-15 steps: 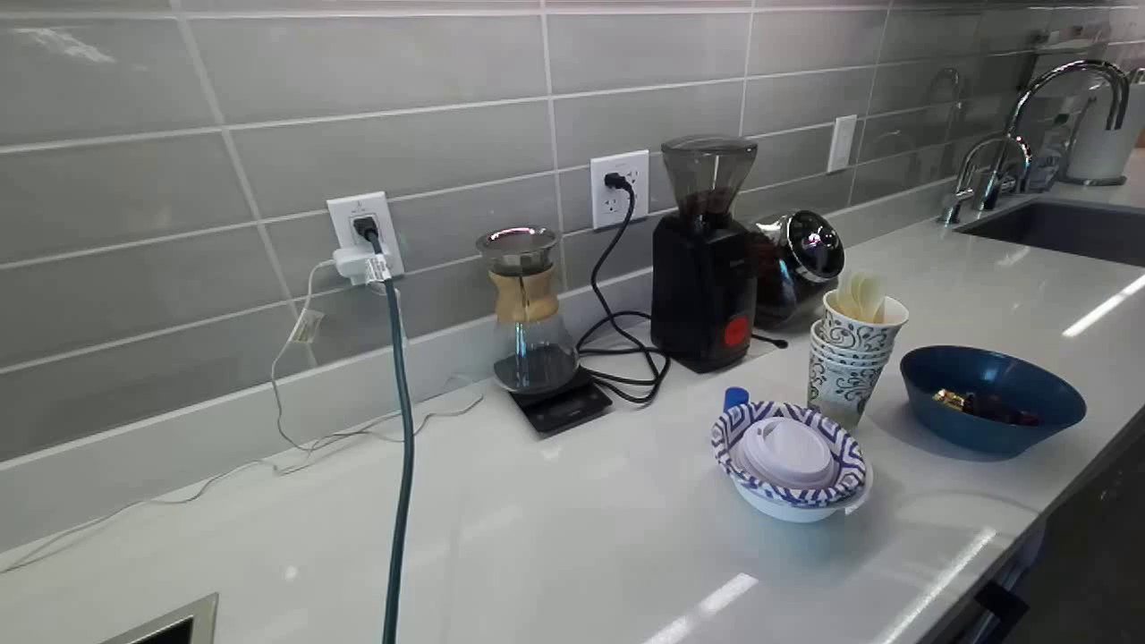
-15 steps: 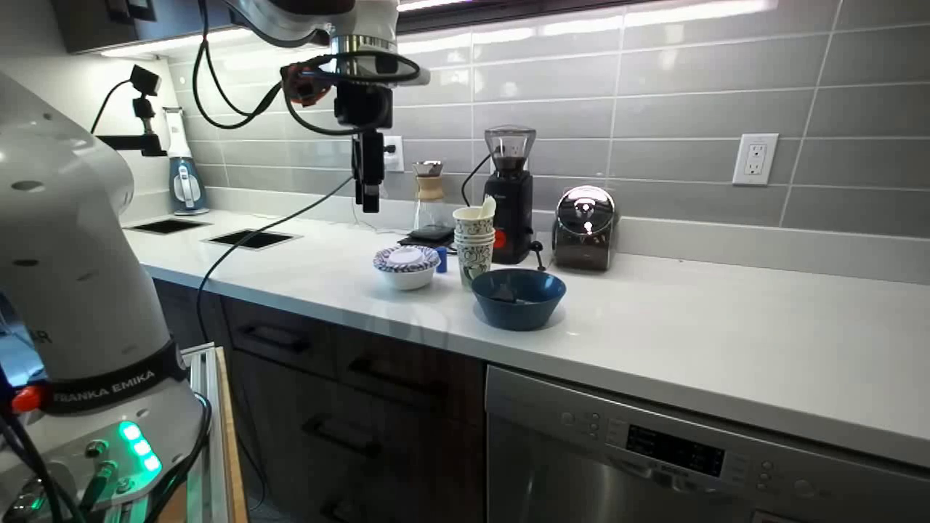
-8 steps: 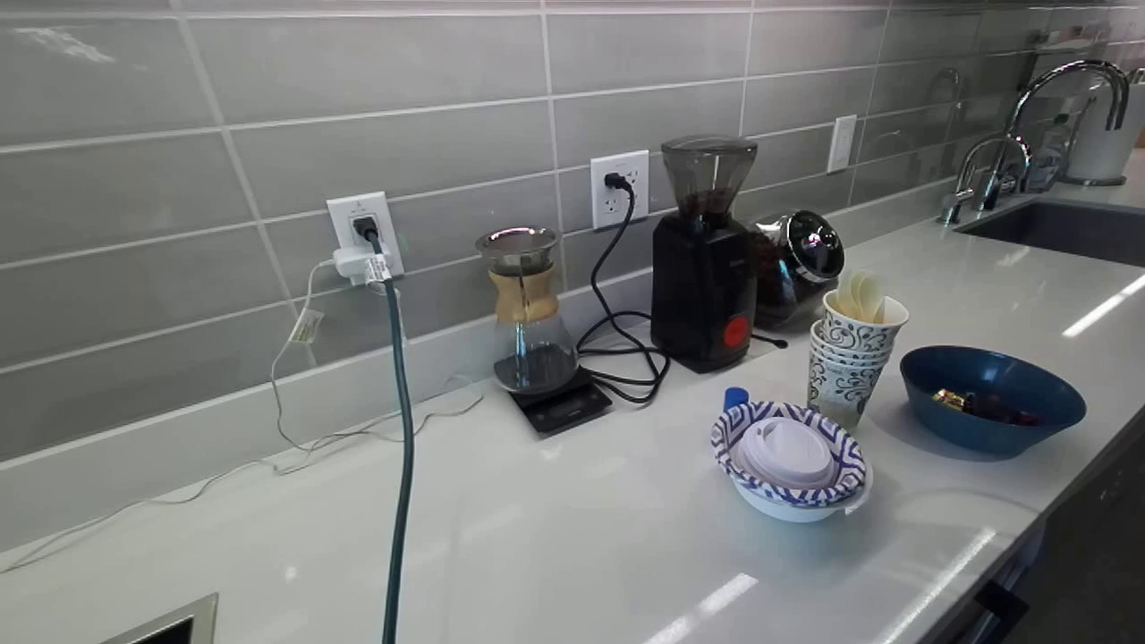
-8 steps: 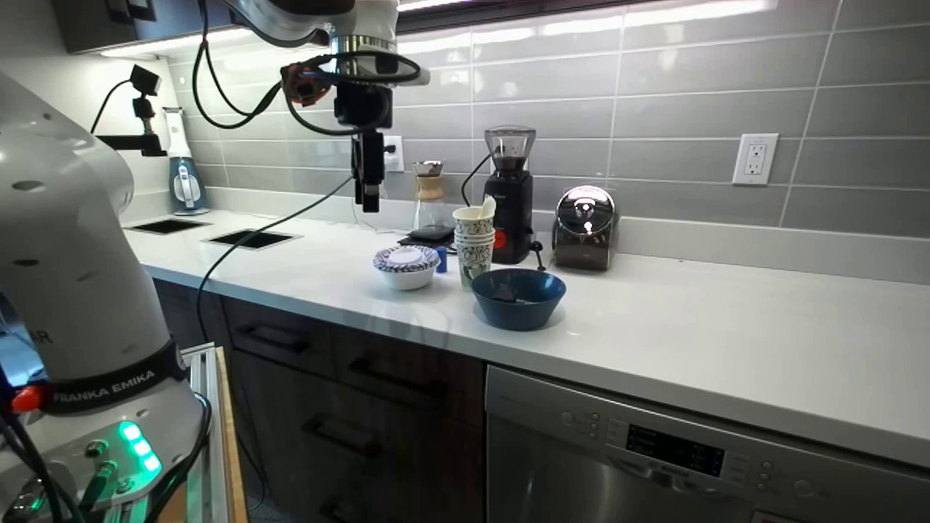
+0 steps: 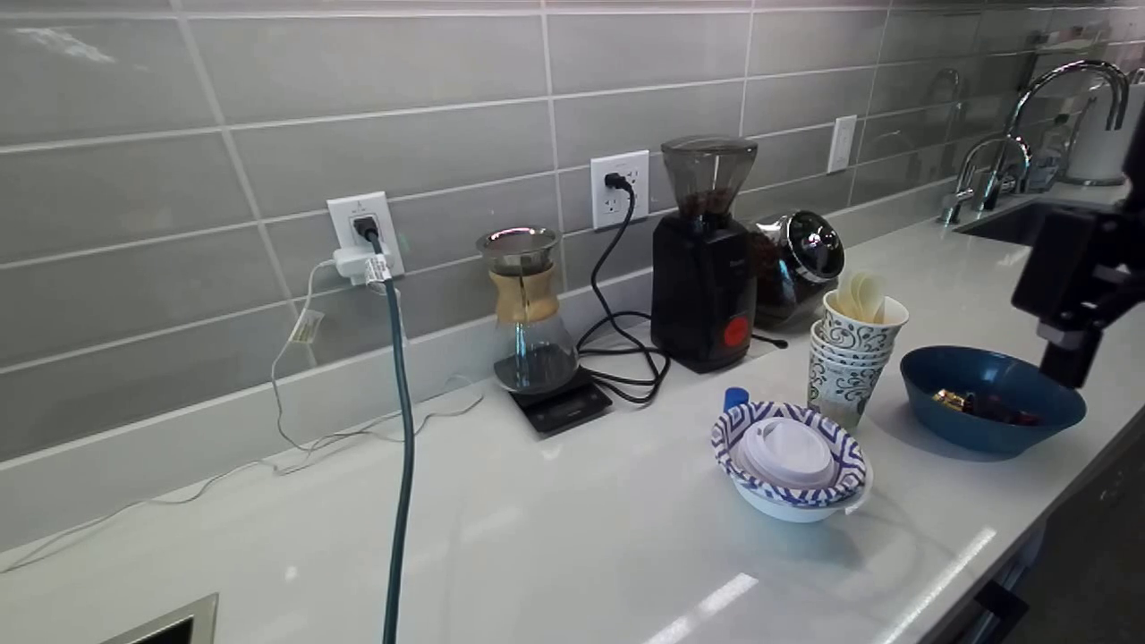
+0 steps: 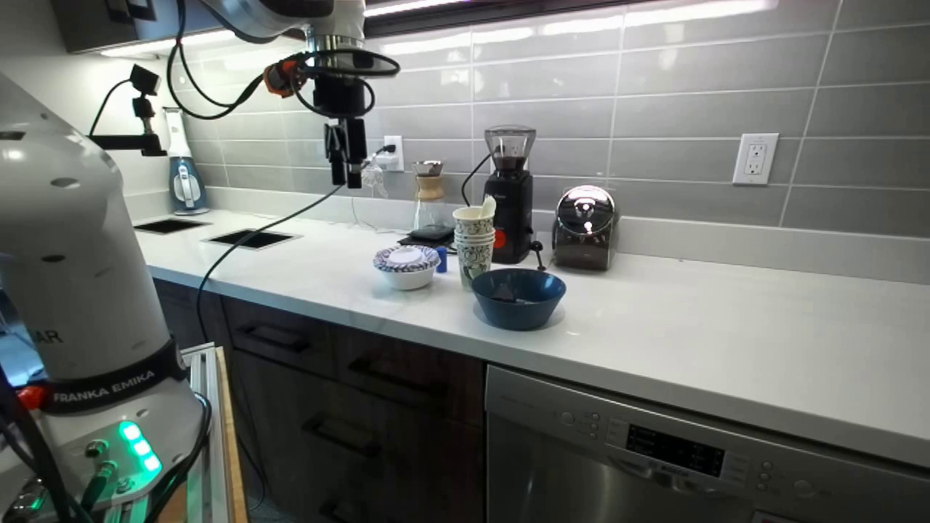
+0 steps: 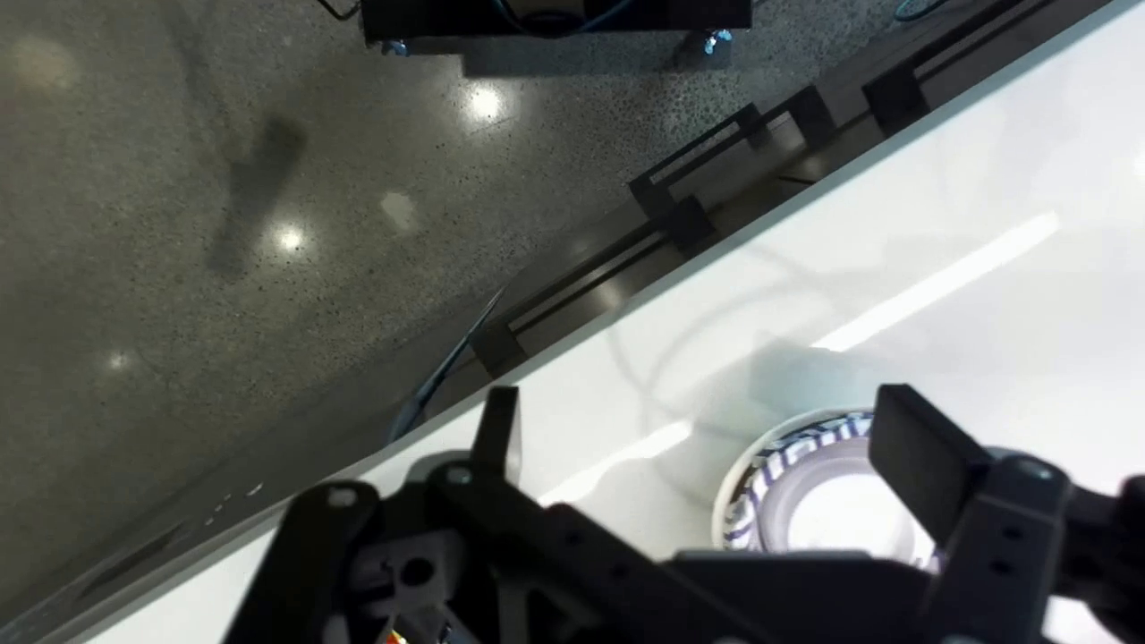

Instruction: Put the blue block in the blue bowl.

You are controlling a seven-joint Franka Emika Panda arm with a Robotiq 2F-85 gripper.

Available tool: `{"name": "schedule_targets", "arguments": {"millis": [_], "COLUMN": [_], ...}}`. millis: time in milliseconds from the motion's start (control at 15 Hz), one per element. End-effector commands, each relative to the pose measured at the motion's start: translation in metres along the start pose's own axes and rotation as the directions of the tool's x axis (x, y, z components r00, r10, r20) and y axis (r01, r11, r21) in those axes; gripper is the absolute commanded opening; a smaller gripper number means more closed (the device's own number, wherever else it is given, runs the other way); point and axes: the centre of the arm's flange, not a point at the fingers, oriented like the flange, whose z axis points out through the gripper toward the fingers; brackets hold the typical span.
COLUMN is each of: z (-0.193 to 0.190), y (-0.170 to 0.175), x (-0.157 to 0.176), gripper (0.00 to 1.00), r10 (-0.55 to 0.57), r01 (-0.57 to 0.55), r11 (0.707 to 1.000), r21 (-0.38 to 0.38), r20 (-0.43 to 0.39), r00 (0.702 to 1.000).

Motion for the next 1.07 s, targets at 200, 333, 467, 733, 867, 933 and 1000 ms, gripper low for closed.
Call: {"name": "schedule_targets", "arguments": {"millis": [200, 333, 467, 733, 867, 933, 1000], "z": [-0.023, -0.021, -0.018, 0.001, 0.011, 0.018, 0.023], "y": [-0.098, -0.123, -0.146, -0.18, -0.197, -0.203, -0.21], "x": [0.049, 0.066, 0.086, 0.116, 0.129, 0.139, 0.147], "gripper": [1.0, 1.0, 1.0, 1.0, 1.0, 1.0, 1.0], "r10": [-0.079, -0.103, -0.088, -0.013, -0.004, 0.007, 0.011], "r01": [0.079, 0.104, 0.09, 0.014, 0.005, -0.006, -0.01], "r11": [0.996, 0.994, 0.996, 1.0, 1.0, 1.0, 0.999], "r21": [-0.039, -0.036, -0.028, -0.024, -0.022, -0.03, -0.035], "r20": [0.02, 0.032, 0.052, 0.063, 0.058, 0.042, 0.028], "r00": [0.997, 0.994, 0.995, 0.998, 0.998, 0.999, 1.0]}}
